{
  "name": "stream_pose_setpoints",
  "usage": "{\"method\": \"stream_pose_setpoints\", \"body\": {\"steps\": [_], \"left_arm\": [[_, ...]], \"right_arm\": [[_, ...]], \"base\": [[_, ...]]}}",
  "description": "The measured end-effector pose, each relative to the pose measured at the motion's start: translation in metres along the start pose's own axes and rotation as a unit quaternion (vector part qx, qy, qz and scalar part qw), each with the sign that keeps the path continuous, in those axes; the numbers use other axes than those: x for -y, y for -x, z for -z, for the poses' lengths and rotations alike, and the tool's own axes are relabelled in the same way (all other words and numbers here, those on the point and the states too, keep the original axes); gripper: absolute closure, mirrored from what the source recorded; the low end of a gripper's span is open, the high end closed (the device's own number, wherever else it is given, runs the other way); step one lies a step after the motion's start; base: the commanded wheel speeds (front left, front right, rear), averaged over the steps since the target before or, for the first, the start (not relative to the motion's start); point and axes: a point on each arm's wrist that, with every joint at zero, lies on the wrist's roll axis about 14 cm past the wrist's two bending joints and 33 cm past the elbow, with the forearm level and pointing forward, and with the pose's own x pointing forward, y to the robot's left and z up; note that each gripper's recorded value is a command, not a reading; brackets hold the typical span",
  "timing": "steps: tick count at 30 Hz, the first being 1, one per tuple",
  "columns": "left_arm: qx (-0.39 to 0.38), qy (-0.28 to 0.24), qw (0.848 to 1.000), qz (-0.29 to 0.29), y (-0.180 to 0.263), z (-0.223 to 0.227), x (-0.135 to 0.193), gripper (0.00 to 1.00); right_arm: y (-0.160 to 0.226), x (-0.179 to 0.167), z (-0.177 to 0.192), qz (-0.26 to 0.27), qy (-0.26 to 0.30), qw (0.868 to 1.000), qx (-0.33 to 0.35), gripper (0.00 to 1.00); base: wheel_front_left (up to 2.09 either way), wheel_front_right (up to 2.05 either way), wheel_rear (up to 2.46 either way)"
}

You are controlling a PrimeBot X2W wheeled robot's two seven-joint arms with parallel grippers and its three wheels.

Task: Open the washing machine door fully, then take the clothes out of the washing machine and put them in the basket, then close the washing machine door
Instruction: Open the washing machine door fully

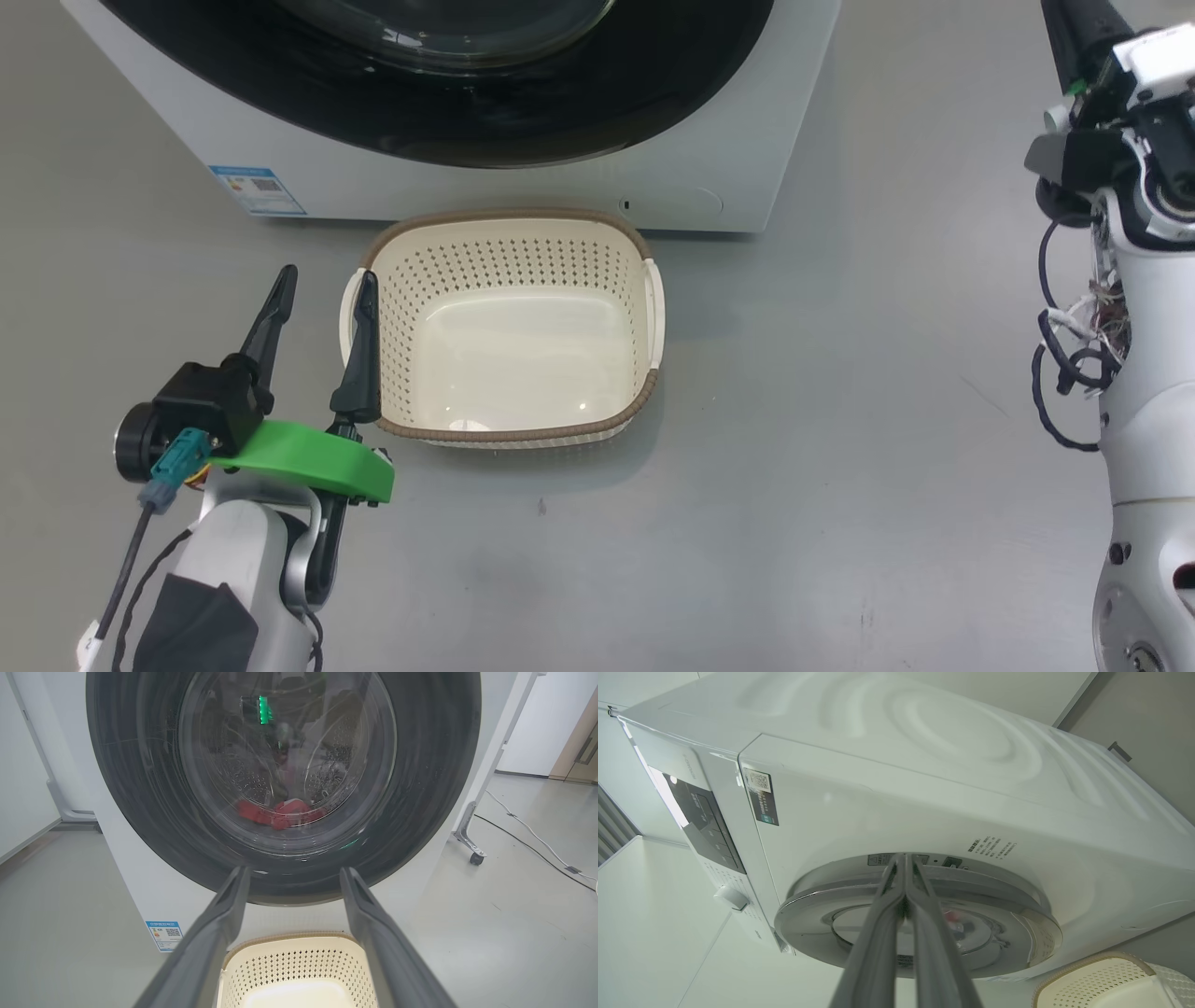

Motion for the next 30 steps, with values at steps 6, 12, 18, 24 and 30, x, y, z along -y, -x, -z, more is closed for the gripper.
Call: {"method": "stream_pose_setpoints", "body": {"steps": [6,12,18,24,30], "left_arm": [[0.003,-0.003,1.0,-0.008,-0.008,0.0,-0.009,0.0],[-0.002,-0.002,1.0,-0.015,-0.013,0.006,-0.015,0.0],[-0.006,-0.005,1.0,-0.009,-0.019,0.01,-0.015,0.0],[-0.006,-0.008,1.0,-0.006,-0.022,0.011,-0.017,0.0],[-0.013,-0.011,1.0,-0.017,-0.019,0.015,-0.025,0.0]], "right_arm": [[-0.032,-0.007,0.022,-0.01,0.016,0.998,-0.059,1.0],[-0.059,-0.009,0.04,-0.016,0.019,0.995,-0.101,1.0],[-0.082,-0.006,0.049,-0.01,0.025,0.991,-0.131,1.0],[-0.102,0.001,0.066,-0.001,0.031,0.986,-0.162,1.0],[-0.116,0.01,0.083,0.01,0.024,0.982,-0.188,1.0]], "base": [[0.0,0.0,0.0],[0.0,0.0,0.0],[0.0,0.0,0.0],[0.0,0.0,0.0],[0.0,0.0,0.0]]}}
